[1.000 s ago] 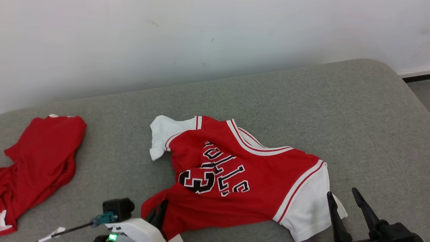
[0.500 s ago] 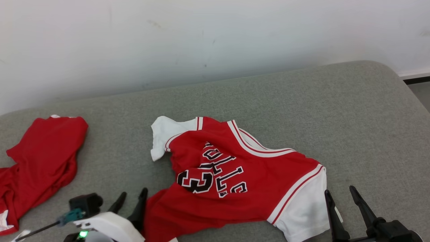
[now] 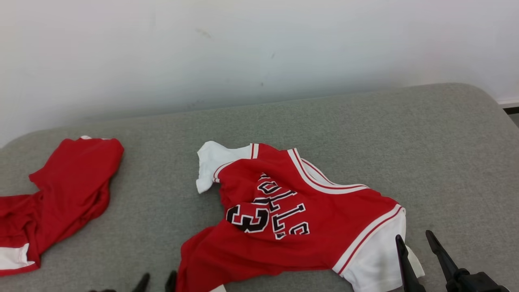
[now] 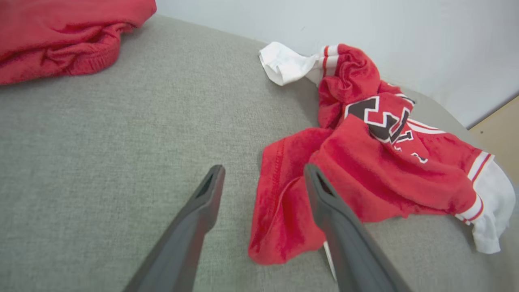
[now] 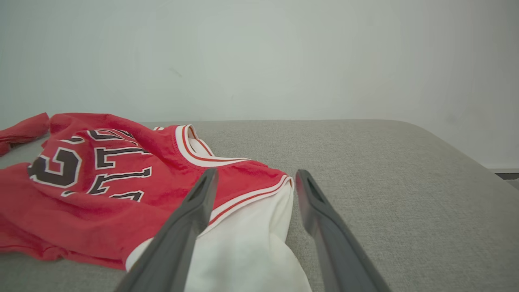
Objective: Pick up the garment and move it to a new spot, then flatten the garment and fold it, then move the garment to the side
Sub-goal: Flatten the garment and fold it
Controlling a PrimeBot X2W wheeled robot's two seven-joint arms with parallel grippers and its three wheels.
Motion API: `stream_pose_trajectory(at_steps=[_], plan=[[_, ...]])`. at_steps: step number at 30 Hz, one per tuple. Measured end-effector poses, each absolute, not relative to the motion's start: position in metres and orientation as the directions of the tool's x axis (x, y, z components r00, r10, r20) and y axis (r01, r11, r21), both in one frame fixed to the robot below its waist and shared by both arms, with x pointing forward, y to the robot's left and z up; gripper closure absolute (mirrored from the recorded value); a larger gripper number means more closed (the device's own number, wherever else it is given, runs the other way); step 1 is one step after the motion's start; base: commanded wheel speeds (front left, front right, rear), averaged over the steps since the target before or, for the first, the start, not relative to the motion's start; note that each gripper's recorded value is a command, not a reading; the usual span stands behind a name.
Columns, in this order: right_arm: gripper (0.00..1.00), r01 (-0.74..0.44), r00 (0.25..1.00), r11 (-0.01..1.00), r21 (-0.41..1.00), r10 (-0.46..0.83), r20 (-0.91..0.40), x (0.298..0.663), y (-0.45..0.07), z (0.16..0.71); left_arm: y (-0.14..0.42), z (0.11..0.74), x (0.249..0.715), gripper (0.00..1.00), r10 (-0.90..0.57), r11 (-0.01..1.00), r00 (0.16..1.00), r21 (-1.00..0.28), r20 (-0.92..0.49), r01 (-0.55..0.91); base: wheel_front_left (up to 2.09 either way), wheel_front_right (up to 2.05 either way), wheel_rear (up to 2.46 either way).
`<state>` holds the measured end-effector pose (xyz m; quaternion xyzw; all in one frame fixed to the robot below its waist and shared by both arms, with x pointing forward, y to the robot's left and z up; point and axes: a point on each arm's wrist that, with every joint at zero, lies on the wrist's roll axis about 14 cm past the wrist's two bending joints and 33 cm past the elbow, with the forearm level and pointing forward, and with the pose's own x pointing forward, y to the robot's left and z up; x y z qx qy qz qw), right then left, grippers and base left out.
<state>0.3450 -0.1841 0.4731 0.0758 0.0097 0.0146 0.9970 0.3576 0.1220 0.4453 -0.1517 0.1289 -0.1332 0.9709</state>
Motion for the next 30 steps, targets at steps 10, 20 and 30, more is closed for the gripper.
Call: stream_pose_trajectory(at_steps=[10,20,30], plan=[[0.0,-0.06,0.998,0.987,0.149,0.063,-0.021,0.349,-0.175,0.472,0.119,0.408,0.325,0.0,-0.355,0.92,0.87,-0.294,-0.341,0.261,0.0,0.0,0.0],[0.0,-0.032,0.999,0.989,0.142,0.037,-0.038,0.347,-0.185,0.467,0.101,0.401,0.337,0.0,-0.407,0.898,0.847,-0.32,-0.341,0.302,0.0,0.0,0.0],[0.0,-0.012,0.999,0.99,0.142,0.018,-0.041,0.345,-0.19,0.467,0.094,0.395,0.347,1.0,-0.421,0.883,0.838,-0.367,-0.346,0.292,0.0,0.0,0.0]])
